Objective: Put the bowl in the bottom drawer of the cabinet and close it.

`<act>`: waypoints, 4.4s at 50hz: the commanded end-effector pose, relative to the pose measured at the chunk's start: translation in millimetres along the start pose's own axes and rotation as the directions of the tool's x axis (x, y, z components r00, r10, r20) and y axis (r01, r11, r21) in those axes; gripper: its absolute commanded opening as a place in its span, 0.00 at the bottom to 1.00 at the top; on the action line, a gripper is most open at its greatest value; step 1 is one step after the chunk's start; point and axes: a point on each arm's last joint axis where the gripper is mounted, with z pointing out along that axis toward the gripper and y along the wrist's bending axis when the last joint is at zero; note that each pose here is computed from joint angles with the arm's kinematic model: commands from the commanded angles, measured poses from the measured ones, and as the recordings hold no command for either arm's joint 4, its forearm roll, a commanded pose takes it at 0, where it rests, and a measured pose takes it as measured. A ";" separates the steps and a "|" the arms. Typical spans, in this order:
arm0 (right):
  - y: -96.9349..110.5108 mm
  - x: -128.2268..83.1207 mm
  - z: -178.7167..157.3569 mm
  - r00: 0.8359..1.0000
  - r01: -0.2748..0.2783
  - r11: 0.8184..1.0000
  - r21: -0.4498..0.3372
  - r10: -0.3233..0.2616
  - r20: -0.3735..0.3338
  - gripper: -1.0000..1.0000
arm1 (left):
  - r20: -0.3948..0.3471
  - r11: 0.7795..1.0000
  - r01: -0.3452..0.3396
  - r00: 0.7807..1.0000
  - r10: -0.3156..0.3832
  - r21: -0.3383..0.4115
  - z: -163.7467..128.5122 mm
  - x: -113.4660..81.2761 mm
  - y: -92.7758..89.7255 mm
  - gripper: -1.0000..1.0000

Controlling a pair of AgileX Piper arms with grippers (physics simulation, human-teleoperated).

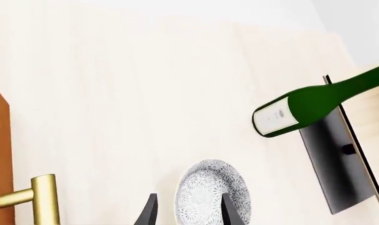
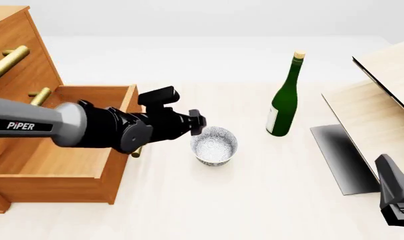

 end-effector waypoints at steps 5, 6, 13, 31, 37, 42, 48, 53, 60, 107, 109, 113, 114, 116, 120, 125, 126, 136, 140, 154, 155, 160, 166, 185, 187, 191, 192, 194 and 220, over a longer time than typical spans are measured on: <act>0.0 0.0 0.0 1.000 0.000 1.000 0.000 0.000 0.000 1.00 | -0.034 1.000 0.016 0.999 -0.016 -0.008 13.4 11.4 0.8 1.00; 0.0 0.0 0.0 1.000 0.000 1.000 0.000 0.000 0.000 1.00 | -0.034 1.000 0.016 0.999 -0.016 -0.008 13.4 11.4 0.8 1.00; 0.0 0.0 0.0 1.000 0.000 1.000 0.000 0.000 0.000 1.00 | -0.049 0.999 0.020 0.999 -0.021 -0.025 22.5 15.4 6.8 1.00; 0.0 0.0 0.0 1.000 0.000 1.000 0.000 0.000 0.000 1.00 | -0.076 0.998 0.041 0.996 -0.044 -0.037 36.3 24.6 8.5 1.00; 0.0 0.0 0.0 1.000 0.001 1.000 0.000 -0.001 0.000 1.00 | -0.088 0.998 0.044 0.995 -0.047 -0.037 40.4 29.8 7.5 1.00; 0.0 0.0 0.0 1.000 0.000 1.000 0.000 0.000 0.000 1.00 | -0.095 0.998 0.044 0.994 -0.048 -0.040 42.9 31.8 8.0 1.00; 0.0 0.0 0.0 1.000 0.000 1.000 0.000 0.000 0.000 1.00 | -0.109 0.998 0.042 0.993 -0.047 -0.046 46.4 37.3 9.5 1.00; 0.0 0.0 0.0 1.000 0.000 1.000 0.000 0.000 0.000 1.00 | -0.114 0.998 0.039 0.993 -0.044 -0.050 48.1 38.5 10.6 1.00; 0.0 0.0 0.0 1.000 0.000 1.000 0.000 0.000 0.000 1.00 | -0.095 0.999 0.034 0.995 -0.037 -0.037 42.2 34.4 8.4 0.00; 0.0 0.0 0.0 1.000 0.000 1.000 0.000 0.000 0.000 1.00 | 0.027 0.999 -0.031 0.999 0.031 -0.011 -3.2 0.2 11.8 0.00; 0.0 0.0 0.0 1.000 0.000 1.000 0.000 0.000 0.000 1.00 | 0.031 0.999 -0.033 0.999 0.033 -0.010 -5.0 -0.3 11.8 0.00; 0.0 0.0 0.0 1.000 0.000 1.000 0.000 0.000 0.000 1.00 | 0.036 0.999 -0.037 0.999 0.037 -0.011 -7.7 -1.6 12.3 0.00; 0.0 0.0 0.0 1.000 0.000 1.000 0.000 0.000 0.000 1.00 | 0.039 0.999 -0.041 0.998 0.042 -0.011 -8.6 -2.6 12.4 0.00; 0.0 0.0 0.0 1.000 0.000 1.000 0.000 0.000 0.000 1.00 | 0.052 0.998 -0.060 0.997 0.061 -0.012 -11.5 -6.3 13.2 0.00; 0.0 0.0 0.0 1.000 0.000 1.000 0.000 0.000 0.000 1.00 | 0.056 0.998 -0.065 0.996 0.065 -0.001 -17.1 -6.6 9.1 0.00; 0.0 0.0 0.0 1.000 0.000 1.000 0.000 0.000 0.000 1.00 | 0.062 0.998 -0.065 0.996 0.066 -0.011 -19.5 -9.7 12.7 0.00; 0.0 0.0 0.0 1.000 0.000 1.000 0.000 0.000 0.000 1.00 | 0.063 0.998 -0.064 0.996 0.065 -0.012 -20.1 -9.9 12.8 0.00; 0.0 0.0 0.0 1.000 0.000 1.000 0.000 0.000 0.000 1.00 | 0.078 0.997 -0.072 0.994 0.072 -0.009 -33.2 -13.6 12.1 0.00; 0.0 0.0 0.0 1.000 0.000 1.000 0.000 0.000 0.000 1.00 | 0.083 0.997 -0.076 0.994 0.076 -0.009 -37.6 -13.9 12.6 0.00; 0.0 0.0 0.0 1.000 0.000 1.000 0.000 0.000 0.000 1.00 | 0.105 0.996 -0.087 0.991 0.088 -0.017 -53.6 -19.7 15.1 0.00; 0.0 0.0 0.0 1.000 0.000 1.000 0.000 0.000 0.000 1.00 | 0.107 0.996 -0.088 0.990 0.089 -0.017 -54.9 -20.2 15.1 0.00; 0.0 0.0 0.0 1.000 0.000 1.000 0.000 0.000 0.000 1.00 | 0.117 0.996 -0.091 0.989 0.093 -0.027 -61.3 -23.6 18.4 0.00; 0.0 0.0 0.0 1.000 0.000 1.000 0.000 0.000 0.000 1.00 | 0.120 0.996 -0.081 0.989 0.085 -0.037 -66.0 -23.3 22.8 0.00; 0.0 0.0 0.0 1.000 0.000 1.000 0.000 0.000 0.000 1.00 | 0.146 0.995 -0.081 0.985 0.088 -0.050 -86.7 -26.4 27.9 0.00; 0.0 0.0 0.0 1.000 0.000 1.000 0.000 0.000 0.000 1.00 | 0.148 0.995 -0.082 0.985 0.088 -0.050 -89.3 -26.2 28.2 0.00; 0.0 0.0 0.0 1.000 0.000 1.000 0.000 0.000 0.000 1.00 | 0.162 0.995 -0.081 0.983 0.090 -0.060 -96.5 -28.8 31.4 0.00; 0.0 0.0 0.0 1.000 0.000 1.000 0.000 0.000 0.000 1.00 | 0.163 0.995 -0.081 0.982 0.090 -0.065 -97.3 -29.3 32.9 0.00; 0.0 0.0 0.0 1.000 0.000 1.000 0.000 0.000 0.000 1.00 | 0.168 0.994 -0.083 0.981 0.093 -0.068 -100.0 -29.5 34.2 0.00; 0.0 0.0 0.0 1.000 0.000 1.000 0.000 0.000 0.000 1.00 | 0.227 0.992 -0.068 0.970 0.092 -0.109 -134.5 -33.3 47.9 0.00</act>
